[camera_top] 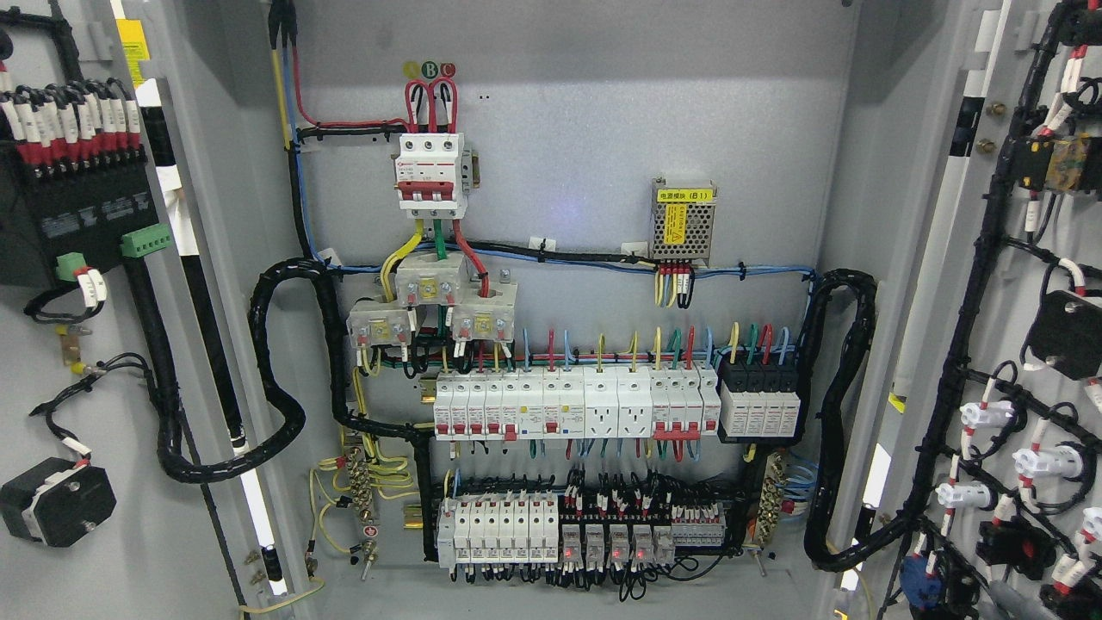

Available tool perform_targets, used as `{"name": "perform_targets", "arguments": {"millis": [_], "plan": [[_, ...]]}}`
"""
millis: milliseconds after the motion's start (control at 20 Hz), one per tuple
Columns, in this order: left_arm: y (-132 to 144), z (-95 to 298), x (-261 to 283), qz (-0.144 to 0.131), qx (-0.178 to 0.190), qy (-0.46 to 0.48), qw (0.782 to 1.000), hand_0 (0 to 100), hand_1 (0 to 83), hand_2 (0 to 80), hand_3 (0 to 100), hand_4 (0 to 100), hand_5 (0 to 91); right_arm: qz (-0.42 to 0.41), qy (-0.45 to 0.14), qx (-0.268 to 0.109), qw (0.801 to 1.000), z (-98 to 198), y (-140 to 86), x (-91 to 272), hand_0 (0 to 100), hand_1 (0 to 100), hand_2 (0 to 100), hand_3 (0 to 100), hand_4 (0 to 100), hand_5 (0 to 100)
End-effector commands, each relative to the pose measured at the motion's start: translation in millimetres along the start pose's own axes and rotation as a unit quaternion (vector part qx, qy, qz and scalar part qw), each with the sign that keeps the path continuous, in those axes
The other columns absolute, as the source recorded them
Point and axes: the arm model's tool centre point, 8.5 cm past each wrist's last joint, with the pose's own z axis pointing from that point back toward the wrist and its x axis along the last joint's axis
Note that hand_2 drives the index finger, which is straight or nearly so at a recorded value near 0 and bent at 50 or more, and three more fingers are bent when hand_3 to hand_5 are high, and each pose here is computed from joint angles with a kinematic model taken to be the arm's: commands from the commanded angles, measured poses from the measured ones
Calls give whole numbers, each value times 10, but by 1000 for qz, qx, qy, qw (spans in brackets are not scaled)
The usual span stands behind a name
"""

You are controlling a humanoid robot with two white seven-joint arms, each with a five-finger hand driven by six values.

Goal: Open door with both hands

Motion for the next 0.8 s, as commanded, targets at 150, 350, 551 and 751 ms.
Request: {"name": "perform_targets", "arguments": {"millis": [150,350,551,751], "plan": [[554,34,89,-19,40,23,999,120,556,0,0,0,0,8,-5,-24,1000,80,-78,50,0,500,40,0,0,0],[645,-6,129,-24,41,25,999,120,556,0,0,0,0,12,-13,-37,999,93,-147,105,0,500,40,0,0,0],[717,-46,96,1,50,28,998,120,556,0,0,0,0,10,-18,-43,999,98,-181,131,0,500,40,0,0,0],[770,-96,127,4,50,25,998,120,556,0,0,0,0,12,-19,-44,999,100,-196,142,0,500,40,0,0,0]]}}
